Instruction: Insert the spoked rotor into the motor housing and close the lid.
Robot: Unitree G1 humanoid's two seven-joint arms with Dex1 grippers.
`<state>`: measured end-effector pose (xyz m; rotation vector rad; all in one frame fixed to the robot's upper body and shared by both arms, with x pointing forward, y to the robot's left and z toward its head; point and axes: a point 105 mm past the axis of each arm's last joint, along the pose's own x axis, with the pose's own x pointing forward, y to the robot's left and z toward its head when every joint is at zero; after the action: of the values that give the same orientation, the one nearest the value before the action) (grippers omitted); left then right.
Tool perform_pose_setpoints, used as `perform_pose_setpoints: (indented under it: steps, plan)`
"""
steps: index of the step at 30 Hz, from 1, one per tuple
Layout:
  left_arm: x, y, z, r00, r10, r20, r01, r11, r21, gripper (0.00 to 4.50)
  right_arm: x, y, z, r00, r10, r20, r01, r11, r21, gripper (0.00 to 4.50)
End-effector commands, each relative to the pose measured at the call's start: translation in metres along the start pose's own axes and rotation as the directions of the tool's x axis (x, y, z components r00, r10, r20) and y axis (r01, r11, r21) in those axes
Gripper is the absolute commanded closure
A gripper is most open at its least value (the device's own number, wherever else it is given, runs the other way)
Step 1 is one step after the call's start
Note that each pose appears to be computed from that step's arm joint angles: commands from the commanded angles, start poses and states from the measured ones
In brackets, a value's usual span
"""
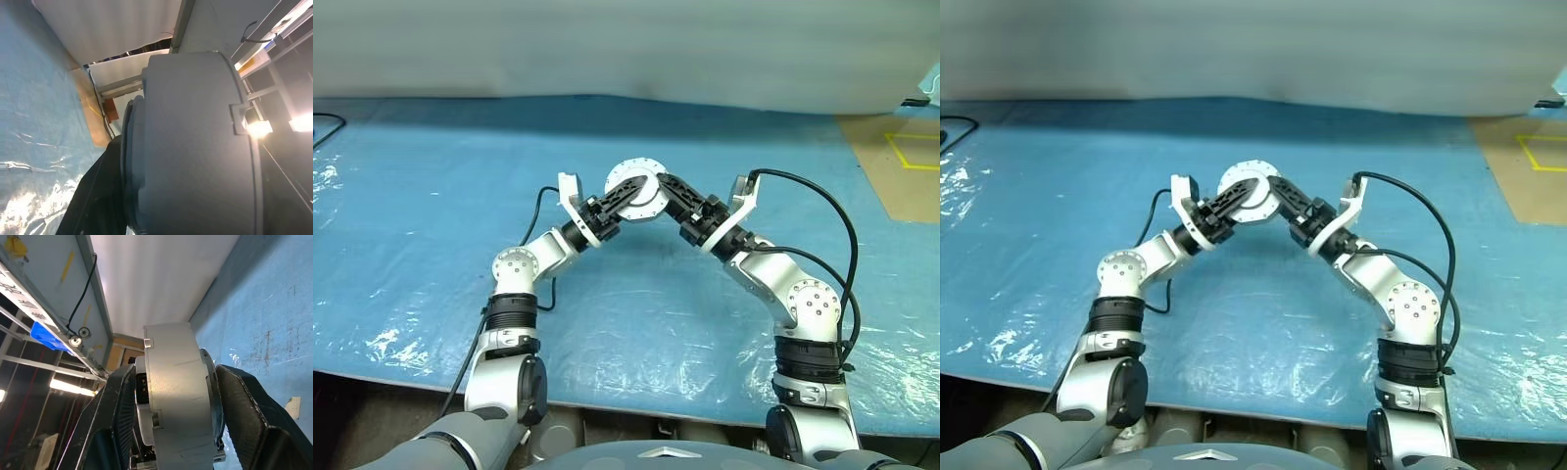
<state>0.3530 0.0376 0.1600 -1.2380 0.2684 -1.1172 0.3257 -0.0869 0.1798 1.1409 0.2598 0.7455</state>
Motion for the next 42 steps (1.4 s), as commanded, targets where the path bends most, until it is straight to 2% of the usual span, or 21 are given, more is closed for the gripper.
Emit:
perform_pose_setpoints:
  steps: [1,2,5,8,14,17,19,21,24,27,28,31,34,36,42]
  plan:
    - [0.005,-0.005,0.012,0.999,-0.011,0.041,0.01,0.999,0.031,2.12,0.002,0.027,0.001,0.997,0.081,-0.007,-0.082,0.99,-0.117,2.21]
    - [0.006,-0.007,0.013,0.999,-0.02,0.043,0.019,0.999,0.036,2.12,0.003,0.027,0.004,0.997,0.079,0.013,-0.076,0.987,-0.144,2.21]
    - [0.008,-0.005,0.02,0.999,0.003,0.048,-0.006,0.998,0.055,2.12,0.002,0.029,0.005,0.995,0.1,0.028,-0.094,0.982,-0.165,1.65]
    - [0.007,-0.003,0.034,0.996,0.013,0.086,-0.019,0.998,0.065,2.12,0.004,0.021,0.001,0.998,0.056,-0.001,-0.056,0.989,-0.138,0.64]
    - [-0.001,-0.008,0.076,0.973,0.015,0.23,-0.044,0.991,0.124,2.12,0.001,0.019,0.005,0.998,0.058,0.016,-0.056,0.991,-0.121,0.64]
    - [-0.016,-0.011,0.112,0.933,0.047,0.357,-0.134,0.965,0.224,2.12,-0.002,0.008,0.01,0.999,-0.006,0.038,0.012,0.988,-0.151,0.64]
    - [-0.025,-0.011,0.127,0.91,0.064,0.409,-0.186,0.945,0.267,2.12,-0.004,0.0,0.013,0.997,-0.055,0.051,0.063,0.981,-0.182,0.64]
    - [-0.037,-0.005,0.145,0.871,0.122,0.475,-0.282,0.917,0.283,2.12,-0.007,-0.007,0.011,0.994,-0.104,0.029,0.107,0.955,-0.276,0.64]
    - [-0.065,0.019,0.168,0.781,0.283,0.558,-0.505,0.811,0.296,2.12,-0.012,-0.002,0.01,0.994,-0.113,0.013,0.107,0.885,-0.453,0.64]
    - [-0.079,0.038,0.17,0.726,0.387,0.569,-0.614,0.737,0.282,2.12,-0.016,-0.008,0.019,0.983,-0.174,0.054,0.174,0.802,-0.572,0.64]
    - [-0.082,0.042,0.17,0.715,0.402,0.572,-0.632,0.721,0.283,2.12,-0.018,-0.009,0.025,0.977,-0.198,0.082,0.204,0.749,-0.631,0.64]
    - [-0.098,0.055,0.17,0.665,0.461,0.587,-0.697,0.666,0.267,2.12,-0.025,-0.008,0.048,0.947,-0.243,0.21,0.308,0.502,-0.808,0.64]
    - [-0.11,0.064,0.169,0.627,0.503,0.595,-0.737,0.63,0.244,2.12,-0.027,-0.008,0.046,0.947,-0.25,0.202,0.285,0.358,-0.889,0.64]
    - [-0.121,0.073,0.166,0.59,0.557,0.584,-0.783,0.571,0.246,2.12,-0.03,-0.012,0.043,0.946,-0.259,0.197,0.275,0.314,-0.909,0.64]
    - [-0.149,0.088,0.161,0.505,0.643,0.576,-0.853,0.476,0.216,2.12,-0.032,-0.019,0.042,0.939,-0.274,0.21,0.294,0.318,-0.902,0.64]
